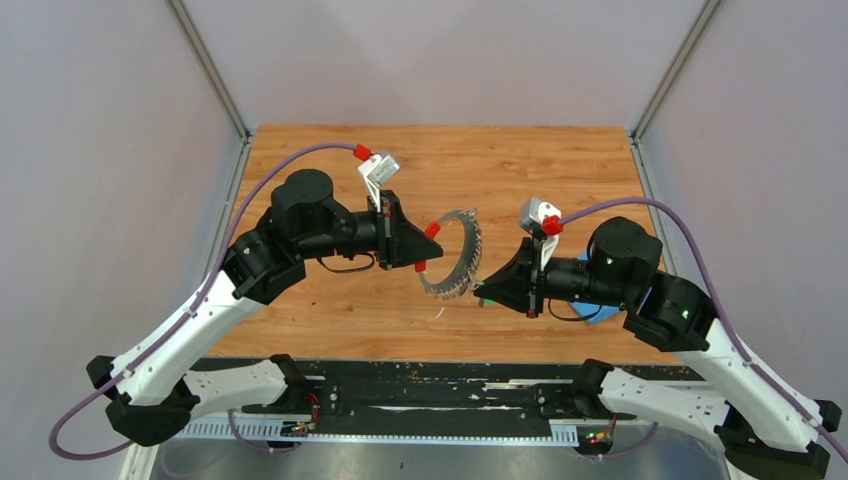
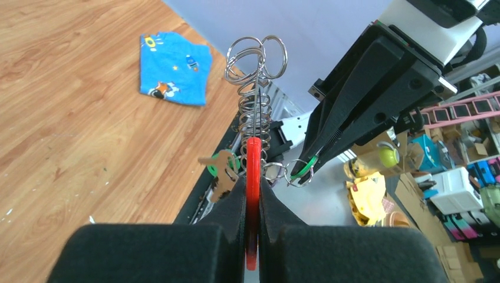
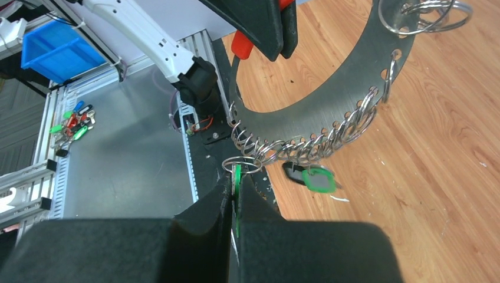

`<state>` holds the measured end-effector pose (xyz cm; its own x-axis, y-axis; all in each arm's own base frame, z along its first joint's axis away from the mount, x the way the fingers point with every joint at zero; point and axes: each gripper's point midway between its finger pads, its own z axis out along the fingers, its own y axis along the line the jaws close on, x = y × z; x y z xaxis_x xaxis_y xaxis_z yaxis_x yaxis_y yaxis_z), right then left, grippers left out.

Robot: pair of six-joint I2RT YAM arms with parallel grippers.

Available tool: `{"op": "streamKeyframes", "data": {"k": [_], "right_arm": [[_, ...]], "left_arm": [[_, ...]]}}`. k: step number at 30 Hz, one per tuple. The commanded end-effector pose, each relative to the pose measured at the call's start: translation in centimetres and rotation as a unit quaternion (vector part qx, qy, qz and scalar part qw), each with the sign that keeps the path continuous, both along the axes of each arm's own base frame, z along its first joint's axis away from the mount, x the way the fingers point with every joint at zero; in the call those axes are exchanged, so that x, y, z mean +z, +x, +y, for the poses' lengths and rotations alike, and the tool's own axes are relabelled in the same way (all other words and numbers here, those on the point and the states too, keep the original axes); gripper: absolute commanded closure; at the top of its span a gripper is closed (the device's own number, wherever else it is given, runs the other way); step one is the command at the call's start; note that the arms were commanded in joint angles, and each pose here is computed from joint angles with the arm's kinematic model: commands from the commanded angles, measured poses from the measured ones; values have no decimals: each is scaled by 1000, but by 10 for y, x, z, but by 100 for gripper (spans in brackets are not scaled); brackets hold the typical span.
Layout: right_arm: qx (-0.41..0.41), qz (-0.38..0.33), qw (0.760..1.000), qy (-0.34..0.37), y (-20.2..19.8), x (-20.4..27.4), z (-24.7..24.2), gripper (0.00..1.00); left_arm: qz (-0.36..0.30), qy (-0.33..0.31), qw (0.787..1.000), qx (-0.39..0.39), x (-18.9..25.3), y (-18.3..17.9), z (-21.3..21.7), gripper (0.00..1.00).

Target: Remove the keys from the keyring

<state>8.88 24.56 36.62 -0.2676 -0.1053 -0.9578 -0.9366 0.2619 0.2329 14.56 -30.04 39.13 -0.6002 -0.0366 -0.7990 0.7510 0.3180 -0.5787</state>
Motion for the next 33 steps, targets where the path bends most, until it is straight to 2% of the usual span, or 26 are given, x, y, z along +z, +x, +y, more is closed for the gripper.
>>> {"op": "streamKeyframes", "data": {"k": [1, 7, 19, 33], "right_arm": [[51, -19, 998, 2, -23, 17, -8, 99], [91, -23, 996, 10, -39, 26, -10, 99], [80, -20, 997, -2, -35, 19, -12, 99], [67, -22, 998, 6, -30, 9, -10, 95]], "left_arm": [[-20, -32, 999, -9, 24, -7, 8, 100], [-37, -54, 998, -18, 39, -16, 13, 100], [-122, -134, 983, -13, 78, -33, 33, 100], [-154, -144, 977, -37, 85, -37, 29, 100]]}}
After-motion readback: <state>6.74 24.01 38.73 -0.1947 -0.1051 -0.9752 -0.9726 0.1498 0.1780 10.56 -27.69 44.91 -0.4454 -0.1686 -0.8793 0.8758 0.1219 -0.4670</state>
